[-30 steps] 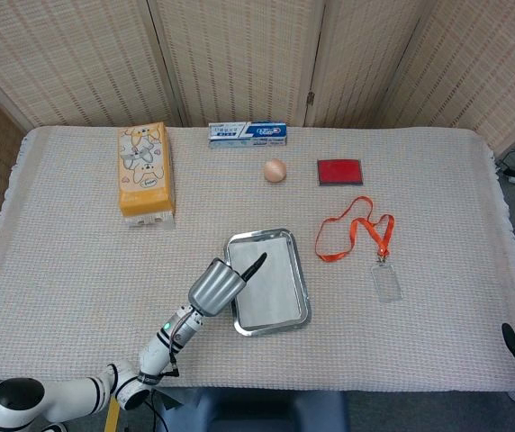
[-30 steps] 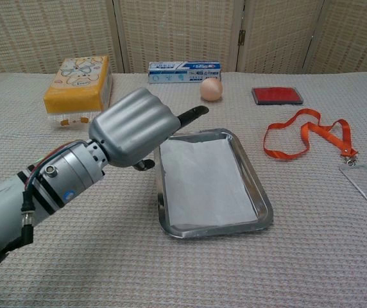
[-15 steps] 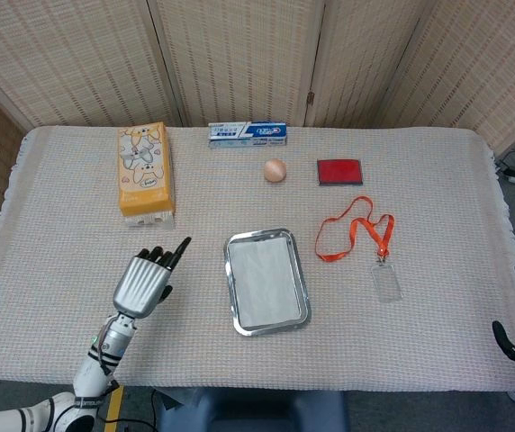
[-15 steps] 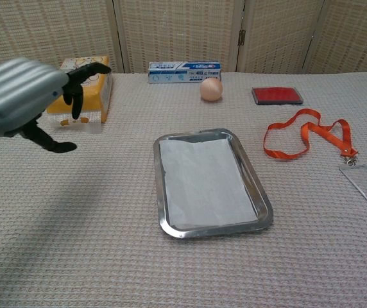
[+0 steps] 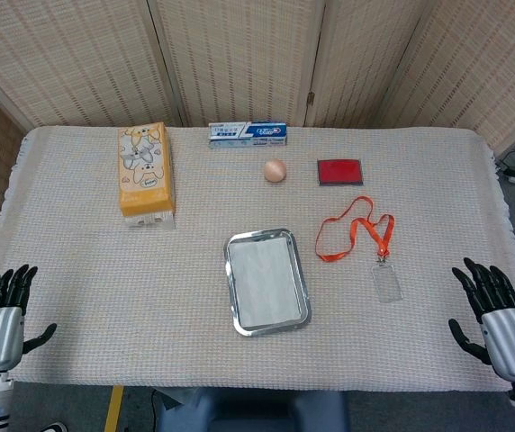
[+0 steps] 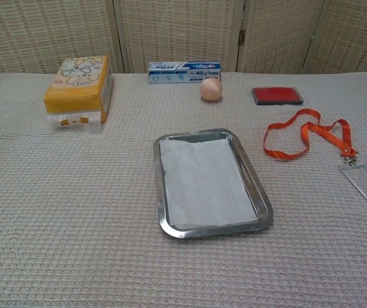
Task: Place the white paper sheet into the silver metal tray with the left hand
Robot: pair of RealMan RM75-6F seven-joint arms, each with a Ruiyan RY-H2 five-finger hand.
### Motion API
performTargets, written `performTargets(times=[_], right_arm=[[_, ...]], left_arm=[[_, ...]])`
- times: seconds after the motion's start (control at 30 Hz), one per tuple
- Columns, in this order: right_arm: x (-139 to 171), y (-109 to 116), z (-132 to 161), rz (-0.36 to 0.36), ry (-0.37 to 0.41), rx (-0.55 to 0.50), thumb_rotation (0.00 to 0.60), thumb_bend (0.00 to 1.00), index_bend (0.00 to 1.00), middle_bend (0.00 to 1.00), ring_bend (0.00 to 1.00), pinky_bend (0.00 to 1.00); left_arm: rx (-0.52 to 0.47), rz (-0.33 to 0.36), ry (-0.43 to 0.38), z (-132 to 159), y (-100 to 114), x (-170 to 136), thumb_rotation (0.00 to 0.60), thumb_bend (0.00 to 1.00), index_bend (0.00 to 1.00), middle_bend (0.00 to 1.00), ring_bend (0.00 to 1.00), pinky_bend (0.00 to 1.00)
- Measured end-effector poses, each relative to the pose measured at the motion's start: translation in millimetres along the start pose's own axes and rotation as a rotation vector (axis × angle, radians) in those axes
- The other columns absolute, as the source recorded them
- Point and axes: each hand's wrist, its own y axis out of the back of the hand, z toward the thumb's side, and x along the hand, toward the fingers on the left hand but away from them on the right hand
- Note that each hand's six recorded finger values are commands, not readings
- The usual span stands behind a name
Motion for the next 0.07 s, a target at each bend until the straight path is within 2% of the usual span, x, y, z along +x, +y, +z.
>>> performTargets(times=[0.07], right_arm=[[-3.6, -4.9, -0.3, 0.003, -0.012, 0.009, 0.600, 0.44, 0.00, 0.00, 0.00, 0.00]], left_arm=[[0.005, -0.002, 0.014, -9.8, 5.5, -4.2, 0.600, 0.21, 0.01, 0.07, 0.00, 0.00]])
